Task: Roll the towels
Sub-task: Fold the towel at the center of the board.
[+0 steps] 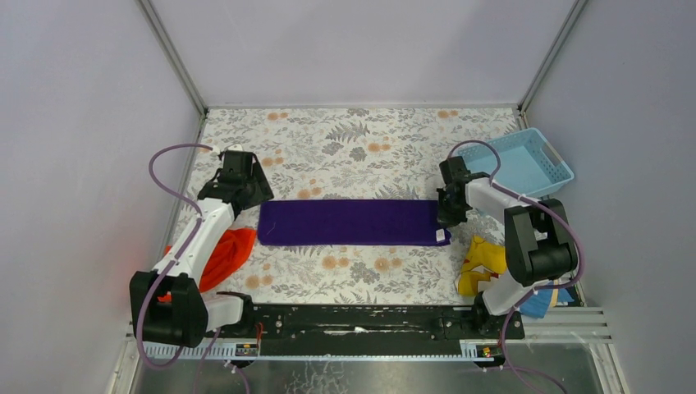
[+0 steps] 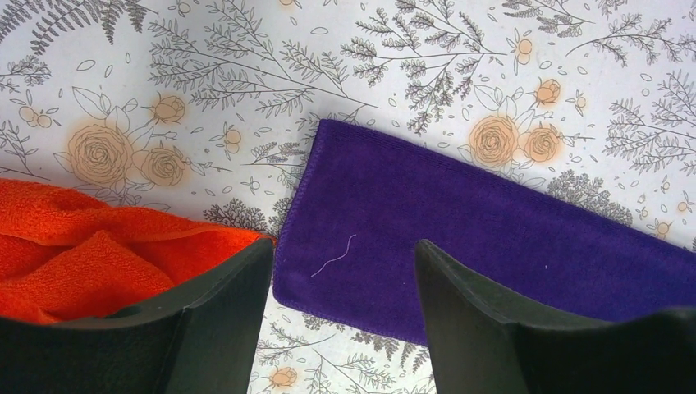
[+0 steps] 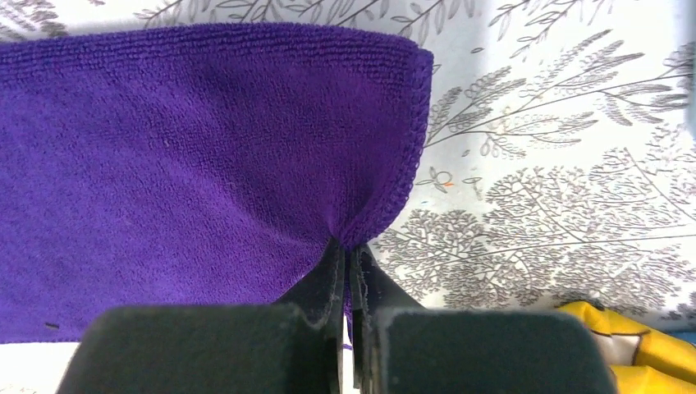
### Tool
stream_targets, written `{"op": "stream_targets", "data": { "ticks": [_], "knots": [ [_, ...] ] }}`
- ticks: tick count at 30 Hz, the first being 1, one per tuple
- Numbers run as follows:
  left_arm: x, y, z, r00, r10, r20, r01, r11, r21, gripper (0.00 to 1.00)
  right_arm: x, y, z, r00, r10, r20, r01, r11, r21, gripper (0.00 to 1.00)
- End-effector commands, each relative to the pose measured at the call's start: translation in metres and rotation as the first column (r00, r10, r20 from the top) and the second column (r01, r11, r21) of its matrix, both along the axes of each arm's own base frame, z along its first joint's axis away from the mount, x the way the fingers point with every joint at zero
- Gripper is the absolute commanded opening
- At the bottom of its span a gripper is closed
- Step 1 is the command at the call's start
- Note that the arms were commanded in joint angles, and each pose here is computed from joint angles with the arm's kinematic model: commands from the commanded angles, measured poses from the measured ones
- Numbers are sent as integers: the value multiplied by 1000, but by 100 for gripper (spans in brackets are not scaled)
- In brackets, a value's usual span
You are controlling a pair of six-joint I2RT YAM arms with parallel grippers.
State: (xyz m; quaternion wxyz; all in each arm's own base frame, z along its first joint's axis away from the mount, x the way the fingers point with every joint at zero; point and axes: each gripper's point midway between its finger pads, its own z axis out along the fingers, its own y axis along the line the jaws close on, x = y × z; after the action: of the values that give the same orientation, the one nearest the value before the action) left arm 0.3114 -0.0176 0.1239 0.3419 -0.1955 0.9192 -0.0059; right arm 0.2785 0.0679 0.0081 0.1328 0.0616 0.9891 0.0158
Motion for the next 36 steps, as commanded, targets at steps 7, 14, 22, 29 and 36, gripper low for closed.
{"op": "stream_targets", "data": {
  "ticks": [7,14,22,29,36],
  "knots": [
    [-11,-24,2,997,-76,6,76,991,-110,64,29,-78,68,994,-45,98,76,939,-336,0],
    [-30,-46,-20,992,-120,-48,106,967,-232,64,42,-13,96,981,84,173,-64,991,-121,0],
    [-37,-57,-29,989,-125,-79,95,948,-303,64,35,122,121,919,248,308,-321,922,217,0],
    [-36,-50,-31,991,-102,-90,74,959,-274,64,29,220,142,855,333,398,-485,788,380,0],
    [-38,-57,-47,984,-112,-140,64,948,-311,60,20,282,136,821,415,392,-563,701,438,0]
  ]
}}
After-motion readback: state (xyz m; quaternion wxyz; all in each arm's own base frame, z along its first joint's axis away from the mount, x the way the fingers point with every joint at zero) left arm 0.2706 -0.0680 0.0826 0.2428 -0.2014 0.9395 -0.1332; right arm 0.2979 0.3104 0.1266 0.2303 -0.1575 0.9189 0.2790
